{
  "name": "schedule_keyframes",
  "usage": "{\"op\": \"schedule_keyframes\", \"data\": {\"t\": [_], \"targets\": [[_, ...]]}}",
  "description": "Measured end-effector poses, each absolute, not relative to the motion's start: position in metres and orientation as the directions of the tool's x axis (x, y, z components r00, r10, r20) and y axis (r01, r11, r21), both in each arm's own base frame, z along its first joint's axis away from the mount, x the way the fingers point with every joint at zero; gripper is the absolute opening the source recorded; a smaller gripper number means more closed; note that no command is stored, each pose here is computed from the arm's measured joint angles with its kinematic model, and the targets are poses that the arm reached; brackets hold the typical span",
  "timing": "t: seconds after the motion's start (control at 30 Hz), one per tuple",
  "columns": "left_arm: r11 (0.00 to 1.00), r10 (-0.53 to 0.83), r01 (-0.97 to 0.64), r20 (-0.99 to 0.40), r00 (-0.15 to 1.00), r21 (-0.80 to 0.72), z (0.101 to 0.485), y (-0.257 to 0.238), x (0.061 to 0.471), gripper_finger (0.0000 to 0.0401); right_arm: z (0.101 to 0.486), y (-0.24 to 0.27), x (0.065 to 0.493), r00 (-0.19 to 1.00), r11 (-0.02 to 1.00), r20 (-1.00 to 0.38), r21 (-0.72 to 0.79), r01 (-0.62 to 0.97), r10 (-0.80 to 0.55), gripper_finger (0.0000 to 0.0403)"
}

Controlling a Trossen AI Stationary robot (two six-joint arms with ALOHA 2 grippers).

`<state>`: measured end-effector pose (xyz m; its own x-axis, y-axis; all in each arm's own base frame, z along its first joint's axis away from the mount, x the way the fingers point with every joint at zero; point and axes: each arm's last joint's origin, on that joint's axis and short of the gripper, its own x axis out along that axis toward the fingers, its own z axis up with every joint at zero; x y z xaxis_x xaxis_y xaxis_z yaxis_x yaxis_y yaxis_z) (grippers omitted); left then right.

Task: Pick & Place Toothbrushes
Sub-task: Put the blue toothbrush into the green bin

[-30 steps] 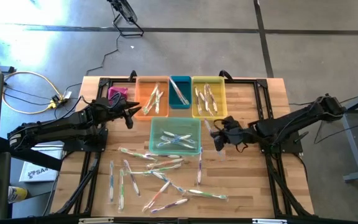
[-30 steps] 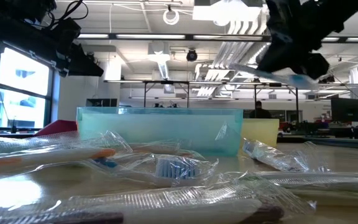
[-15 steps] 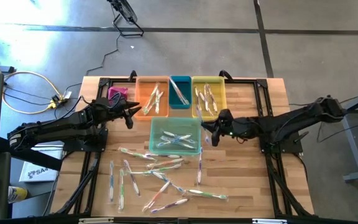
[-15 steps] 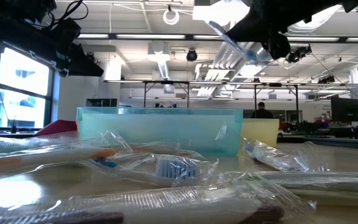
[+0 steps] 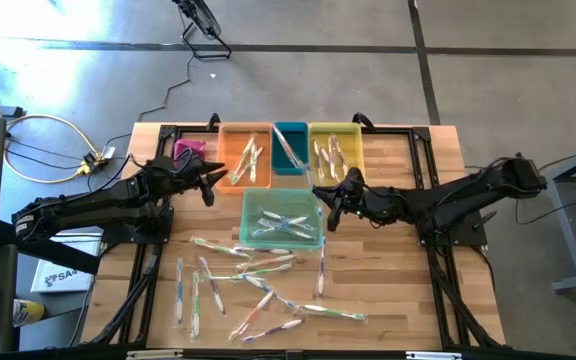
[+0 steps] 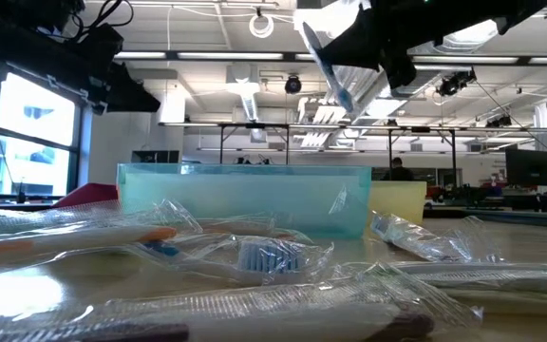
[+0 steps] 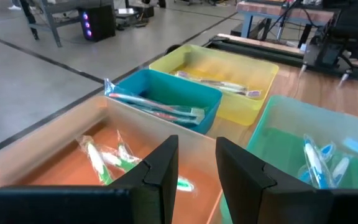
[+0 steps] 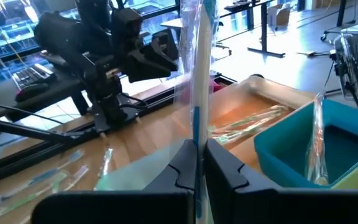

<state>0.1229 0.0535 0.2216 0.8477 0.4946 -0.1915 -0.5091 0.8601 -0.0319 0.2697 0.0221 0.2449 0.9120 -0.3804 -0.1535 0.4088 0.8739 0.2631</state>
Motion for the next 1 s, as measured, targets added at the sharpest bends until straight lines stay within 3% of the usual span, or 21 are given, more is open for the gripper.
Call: {"op": "schedule_keyframes", "data": {"t": [0.27, 0.53, 0.8, 1.0], "targets": [[0.860, 0.495, -0.509, -0.185, 0.849, -0.033, 0.222, 0.054, 0.123, 0.0104, 0.256, 0.025, 0.301, 0.907, 0.908, -0.236, 0.155, 0.390, -0.349, 0.0005], [0.860, 0.495, -0.509, -0.186, 0.849, -0.032, 0.222, 0.054, 0.123, 0.0104, 0.260, 0.027, 0.338, 0.825, 0.926, -0.460, 0.016, 0.377, -0.328, 0.0005], [0.860, 0.495, -0.509, -0.186, 0.849, -0.032, 0.222, 0.054, 0.123, 0.0104, 0.235, 0.018, 0.372, 0.790, 0.975, -0.598, 0.056, 0.215, -0.139, 0.0005], [0.860, 0.495, -0.509, -0.186, 0.849, -0.032, 0.222, 0.054, 0.123, 0.0104, 0.212, 0.008, 0.380, 0.750, 0.974, -0.660, 0.137, 0.180, -0.046, 0.0005]]}}
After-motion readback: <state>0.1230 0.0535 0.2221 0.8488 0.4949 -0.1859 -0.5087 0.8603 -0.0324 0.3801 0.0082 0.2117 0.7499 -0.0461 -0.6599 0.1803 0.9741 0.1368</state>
